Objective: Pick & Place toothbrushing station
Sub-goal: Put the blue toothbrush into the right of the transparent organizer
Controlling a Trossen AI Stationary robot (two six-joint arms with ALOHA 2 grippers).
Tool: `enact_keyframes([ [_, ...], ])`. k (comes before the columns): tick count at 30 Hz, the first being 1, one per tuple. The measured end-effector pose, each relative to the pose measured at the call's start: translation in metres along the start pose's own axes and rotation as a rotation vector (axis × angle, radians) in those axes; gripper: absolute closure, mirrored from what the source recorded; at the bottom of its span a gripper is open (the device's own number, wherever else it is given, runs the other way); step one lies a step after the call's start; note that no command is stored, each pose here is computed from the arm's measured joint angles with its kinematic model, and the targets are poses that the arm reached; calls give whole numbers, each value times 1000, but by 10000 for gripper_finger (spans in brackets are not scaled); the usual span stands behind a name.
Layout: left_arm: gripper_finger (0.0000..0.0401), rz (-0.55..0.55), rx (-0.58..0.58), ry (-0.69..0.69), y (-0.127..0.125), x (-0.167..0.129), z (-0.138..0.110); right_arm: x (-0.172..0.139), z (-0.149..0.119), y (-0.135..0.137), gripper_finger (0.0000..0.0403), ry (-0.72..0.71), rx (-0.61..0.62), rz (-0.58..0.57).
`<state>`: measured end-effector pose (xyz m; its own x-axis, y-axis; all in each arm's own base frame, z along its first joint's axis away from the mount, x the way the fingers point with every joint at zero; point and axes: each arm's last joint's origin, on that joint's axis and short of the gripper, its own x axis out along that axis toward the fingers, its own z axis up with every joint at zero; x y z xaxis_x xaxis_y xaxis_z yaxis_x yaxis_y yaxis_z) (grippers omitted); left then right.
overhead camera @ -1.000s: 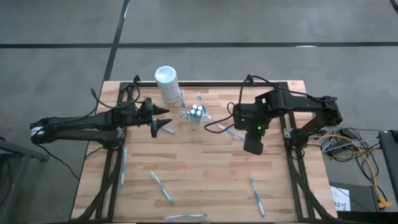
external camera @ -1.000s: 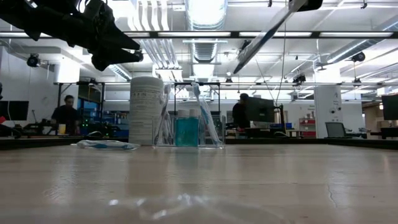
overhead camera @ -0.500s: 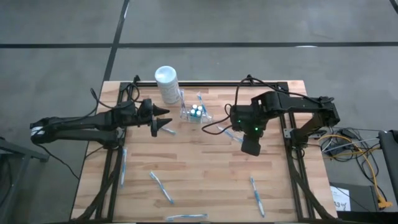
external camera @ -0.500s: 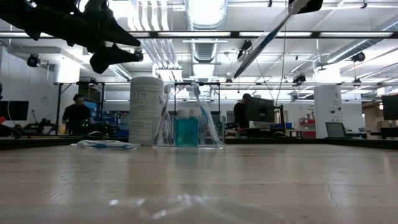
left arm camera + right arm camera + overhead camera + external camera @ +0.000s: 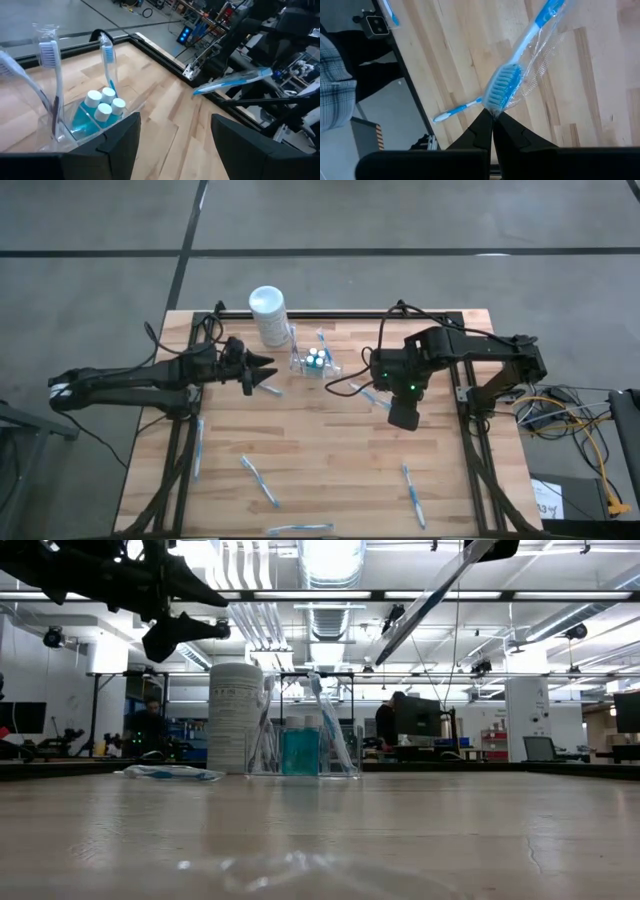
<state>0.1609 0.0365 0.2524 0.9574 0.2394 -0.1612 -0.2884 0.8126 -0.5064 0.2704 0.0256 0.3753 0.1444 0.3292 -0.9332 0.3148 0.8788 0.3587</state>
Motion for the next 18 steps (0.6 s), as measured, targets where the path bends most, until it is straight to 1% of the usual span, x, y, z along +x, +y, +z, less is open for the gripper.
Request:
enact_keyframes([
  [2, 154, 54, 16, -25, 2, 1, 0, 0, 0, 0, 394, 0, 0, -1],
  [4, 154, 96, 3, -44, 4, 1, 1, 0, 0, 0, 394, -1, 0, -3],
  [8, 154, 88, -92, -60, 3, 1, 2, 0, 0, 0, 394, -2, -1, -3],
  [9, 155, 89, -99, -60, 3, 2, 2, 0, 0, 0, 394, -2, -1, -3],
  [11, 158, 77, -45, -56, 2, 2, 2, 0, 0, 0, 394, -2, -2, -3],
  [13, 161, 33, 42, -35, -1, 2, 3, 0, 0, 0, 394, -2, -2, -3],
  [16, 165, -72, 205, -31, -9, 2, 8, 0, 0, 0, 394, -2, -4, -3],
  [18, 167, -151, 334, -45, -16, 3, 13, 0, 0, 0, 394, -2, -4, -3],
])
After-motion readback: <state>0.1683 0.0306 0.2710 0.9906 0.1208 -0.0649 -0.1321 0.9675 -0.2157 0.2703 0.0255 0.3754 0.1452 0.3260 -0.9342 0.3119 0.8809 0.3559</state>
